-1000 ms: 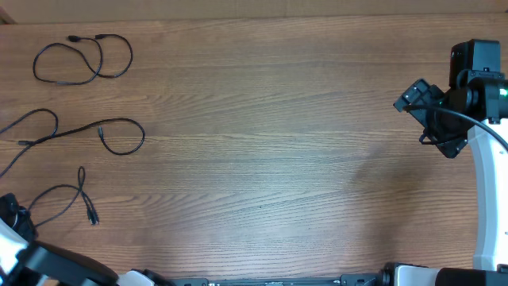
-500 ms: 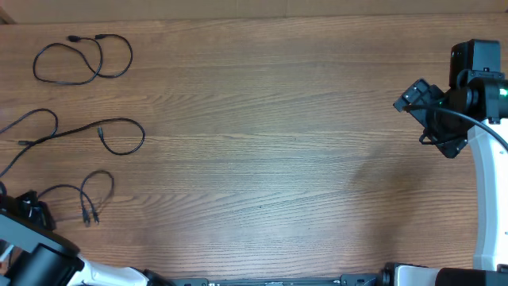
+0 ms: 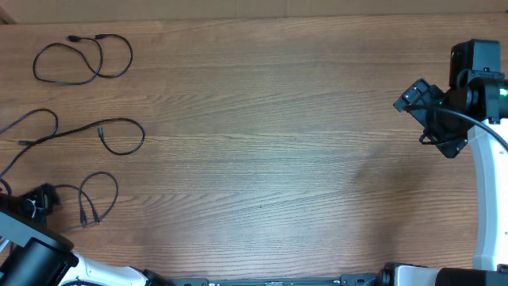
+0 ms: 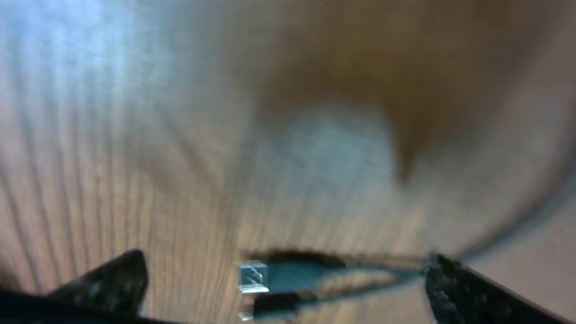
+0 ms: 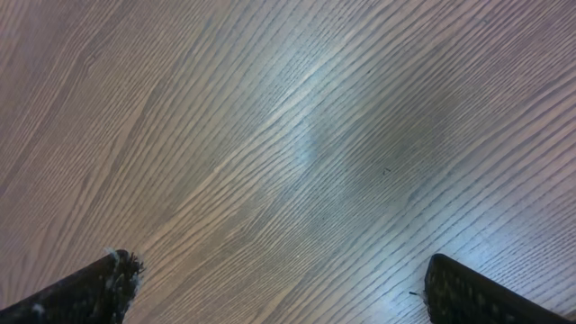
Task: Untangle cables
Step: 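Lay the cable down at the lower left and arrange it with the left gripper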
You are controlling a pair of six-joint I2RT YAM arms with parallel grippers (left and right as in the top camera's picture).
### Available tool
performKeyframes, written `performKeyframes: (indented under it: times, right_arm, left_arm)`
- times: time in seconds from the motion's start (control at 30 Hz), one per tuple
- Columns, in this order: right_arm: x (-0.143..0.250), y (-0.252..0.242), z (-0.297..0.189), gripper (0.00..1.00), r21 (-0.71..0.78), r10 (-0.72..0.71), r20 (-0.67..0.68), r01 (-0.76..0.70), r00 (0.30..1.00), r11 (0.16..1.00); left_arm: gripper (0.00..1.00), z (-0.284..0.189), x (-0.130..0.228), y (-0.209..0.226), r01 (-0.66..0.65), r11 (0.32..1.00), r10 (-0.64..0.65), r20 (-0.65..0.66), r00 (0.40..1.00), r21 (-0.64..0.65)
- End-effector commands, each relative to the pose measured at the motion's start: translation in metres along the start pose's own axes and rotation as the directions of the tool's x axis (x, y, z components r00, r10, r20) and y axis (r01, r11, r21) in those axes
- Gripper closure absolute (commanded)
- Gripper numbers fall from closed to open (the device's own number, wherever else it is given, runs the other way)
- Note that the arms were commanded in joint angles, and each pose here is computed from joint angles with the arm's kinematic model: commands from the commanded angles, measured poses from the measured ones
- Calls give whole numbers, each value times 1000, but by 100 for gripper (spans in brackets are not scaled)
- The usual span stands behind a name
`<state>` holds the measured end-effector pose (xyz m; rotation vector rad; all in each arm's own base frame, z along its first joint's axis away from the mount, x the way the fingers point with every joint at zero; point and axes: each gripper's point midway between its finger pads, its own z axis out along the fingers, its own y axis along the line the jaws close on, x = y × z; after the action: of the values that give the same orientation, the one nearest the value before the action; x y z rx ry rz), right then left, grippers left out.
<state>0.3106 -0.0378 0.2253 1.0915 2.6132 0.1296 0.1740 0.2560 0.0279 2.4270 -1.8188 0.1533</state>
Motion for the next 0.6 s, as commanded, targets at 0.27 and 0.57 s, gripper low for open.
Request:
performKeyframes:
  times: [0.27,0.57]
  right_arm:
    - [-1,-2,1,0,8,0,7,0,1000,1000]
    - [-1,-2,1,0,8,0,7,0,1000,1000]
  left_arm:
    - [1,-80,-16,-57,-280,940,269,80,960,198]
    - [0,-55,-21,-30,-296,953,291,85,953,58]
